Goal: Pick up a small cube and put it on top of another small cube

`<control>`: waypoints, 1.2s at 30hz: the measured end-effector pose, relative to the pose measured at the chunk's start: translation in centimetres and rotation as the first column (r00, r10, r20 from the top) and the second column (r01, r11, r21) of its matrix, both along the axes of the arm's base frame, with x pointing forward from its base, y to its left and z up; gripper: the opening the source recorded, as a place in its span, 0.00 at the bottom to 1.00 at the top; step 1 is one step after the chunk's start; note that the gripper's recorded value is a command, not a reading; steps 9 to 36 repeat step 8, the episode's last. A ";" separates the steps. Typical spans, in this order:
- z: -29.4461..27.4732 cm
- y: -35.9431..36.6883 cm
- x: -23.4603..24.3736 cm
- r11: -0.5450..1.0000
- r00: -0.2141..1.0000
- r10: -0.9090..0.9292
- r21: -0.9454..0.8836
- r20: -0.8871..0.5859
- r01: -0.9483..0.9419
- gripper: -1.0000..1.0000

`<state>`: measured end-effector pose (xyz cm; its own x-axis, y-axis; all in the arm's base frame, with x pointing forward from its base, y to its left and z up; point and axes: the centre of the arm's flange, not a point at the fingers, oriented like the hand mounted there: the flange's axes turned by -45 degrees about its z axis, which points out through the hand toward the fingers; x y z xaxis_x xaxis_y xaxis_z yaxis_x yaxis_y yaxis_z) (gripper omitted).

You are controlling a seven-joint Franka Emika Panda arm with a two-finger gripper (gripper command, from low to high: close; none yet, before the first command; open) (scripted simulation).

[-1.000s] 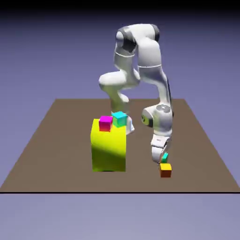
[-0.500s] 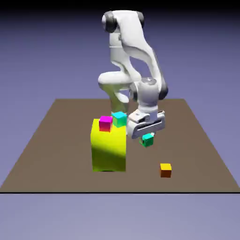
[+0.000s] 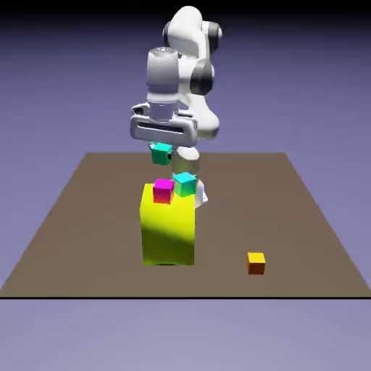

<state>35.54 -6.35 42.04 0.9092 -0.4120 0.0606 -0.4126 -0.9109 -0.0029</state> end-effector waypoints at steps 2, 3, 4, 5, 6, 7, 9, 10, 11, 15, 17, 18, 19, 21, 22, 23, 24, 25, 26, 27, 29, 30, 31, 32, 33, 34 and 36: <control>-2.6 0.0 -0.1 1.000 1.000 0.000 0.000 0.000 0.000 1.00; -2.6 0.0 -0.1 1.000 1.000 0.000 -0.003 -0.001 0.000 1.00; -2.6 0.0 -0.1 1.000 1.000 0.000 -0.003 -0.001 0.000 1.00; -1.2 0.0 0.0 1.000 1.000 0.000 -0.003 -0.001 0.000 1.00; 0.2 0.0 0.0 1.000 1.000 0.000 -0.003 -0.001 0.000 1.00; 1.7 0.0 -0.1 1.000 1.000 0.000 -0.003 -0.001 0.000 1.00; 3.1 0.1 -0.2 1.000 1.000 0.000 -0.003 -0.001 0.000 1.00; 3.1 0.1 -0.2 1.000 1.000 0.000 -0.003 -0.001 0.000 1.00; 3.1 0.1 -0.2 1.000 1.000 0.000 -0.003 -0.001 0.000 1.00; 3.1 0.1 -0.2 1.000 1.000 0.000 -0.003 -0.001 0.000 1.00; 3.1 0.1 -0.2 1.000 1.000 0.000 -0.003 -0.001 0.000 1.00; 3.1 0.1 -0.2 1.000 1.000 0.000 -0.003 -0.001 0.000 1.00; 3.1 0.1 -0.2 1.000 1.000 0.000 -0.003 -0.001 0.000 1.00; 3.1 0.1 -0.2 1.000 1.000 0.000 -0.003 -0.001 0.000 1.00; 3.1 0.1 -0.2 1.000 1.000 0.000 -0.003 -0.001 0.000 1.00; 3.1 0.1 -0.2 1.000 1.000 0.000 -0.003 -0.001 0.000 1.00; 3.1 0.1 -0.2 1.000 1.000 0.000 -0.003 -0.001 0.000 1.00; 3.1 0.1 -0.2 1.000 1.000 0.000 -0.003 -0.001 0.000 1.00; 3.1 0.1 -0.2 1.000 1.000 0.000 -0.003 -0.001 0.000 1.00; 3.1 0.1 -0.2 1.000 1.000 0.000 -0.003 -0.001 0.000 1.00; 3.1 0.1 -0.2 1.000 1.000 0.000 -0.003 -0.001 0.000 1.00; 3.1 0.1 -0.2 1.000 1.000 0.000 -0.003 -0.001 0.000 1.00; 3.1 0.1 -0.2 1.000 1.000 0.000 -0.003 -0.001 0.000 1.00; 3.1 0.1 -0.2 1.000 1.000 0.000 -0.003 -0.001 0.000 1.00; 3.1 0.1 -0.2 1.000 1.000 0.000 -0.003 -0.001 0.000 1.00; 3.1 0.1 -0.2 1.000 1.000 0.000 -0.003 -0.001 0.000 1.00; 3.1 0.1 -0.2 1.000 1.000 0.000 -0.003 -0.001 0.000 1.00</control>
